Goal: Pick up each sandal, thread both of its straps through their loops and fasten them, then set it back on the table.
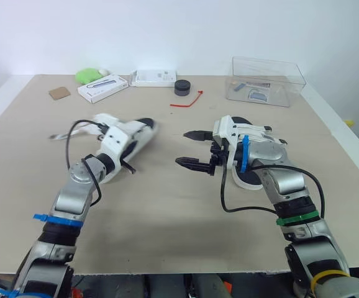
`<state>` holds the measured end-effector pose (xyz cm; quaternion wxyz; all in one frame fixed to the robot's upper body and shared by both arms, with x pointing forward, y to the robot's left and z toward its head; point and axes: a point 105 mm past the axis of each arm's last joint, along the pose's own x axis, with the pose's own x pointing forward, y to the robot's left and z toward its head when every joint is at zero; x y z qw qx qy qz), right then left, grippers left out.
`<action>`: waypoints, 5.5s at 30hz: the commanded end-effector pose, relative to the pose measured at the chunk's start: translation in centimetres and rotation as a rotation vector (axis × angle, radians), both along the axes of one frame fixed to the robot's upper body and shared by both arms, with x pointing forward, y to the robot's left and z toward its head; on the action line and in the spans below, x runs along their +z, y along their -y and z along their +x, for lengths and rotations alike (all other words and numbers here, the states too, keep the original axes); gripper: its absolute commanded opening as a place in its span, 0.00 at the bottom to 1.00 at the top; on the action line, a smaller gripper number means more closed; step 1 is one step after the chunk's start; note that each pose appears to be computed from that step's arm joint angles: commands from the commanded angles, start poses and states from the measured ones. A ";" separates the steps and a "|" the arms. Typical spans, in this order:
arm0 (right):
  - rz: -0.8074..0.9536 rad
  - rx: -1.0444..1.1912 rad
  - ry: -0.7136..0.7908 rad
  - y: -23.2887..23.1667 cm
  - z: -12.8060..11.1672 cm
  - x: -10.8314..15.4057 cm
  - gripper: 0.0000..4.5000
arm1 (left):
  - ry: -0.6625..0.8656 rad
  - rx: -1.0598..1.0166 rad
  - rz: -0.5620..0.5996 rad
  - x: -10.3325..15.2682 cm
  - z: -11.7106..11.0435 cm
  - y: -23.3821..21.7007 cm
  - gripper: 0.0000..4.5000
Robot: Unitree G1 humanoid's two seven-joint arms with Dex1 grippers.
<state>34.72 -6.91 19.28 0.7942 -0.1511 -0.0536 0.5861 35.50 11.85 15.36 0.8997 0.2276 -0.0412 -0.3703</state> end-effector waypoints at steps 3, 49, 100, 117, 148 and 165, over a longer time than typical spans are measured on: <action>0.013 0.020 0.033 0.7 -0.2 1.5 1.00 | 0.092 -0.469 0.174 0.8 -6.6 2.8 0.01; -0.028 0.016 -0.004 1.3 -1.2 0.2 1.00 | 0.111 -0.723 0.435 -3.3 -11.3 0.0 0.01; -0.228 0.186 -0.085 0.5 -3.8 -4.3 0.07 | -0.340 -0.462 0.050 2.9 -10.0 -4.4 1.00; -0.309 0.178 -0.104 -1.1 -4.4 -6.9 0.00 | -0.545 0.016 -0.446 2.8 -0.3 -4.7 1.00; -0.297 0.164 -0.054 -1.6 -4.4 -6.1 0.00 | -0.946 -0.056 -0.906 2.3 5.0 -1.7 1.00; -0.301 0.149 -0.050 -1.3 -4.5 -6.0 0.00 | -0.874 -0.066 -0.990 3.9 7.0 -1.8 1.00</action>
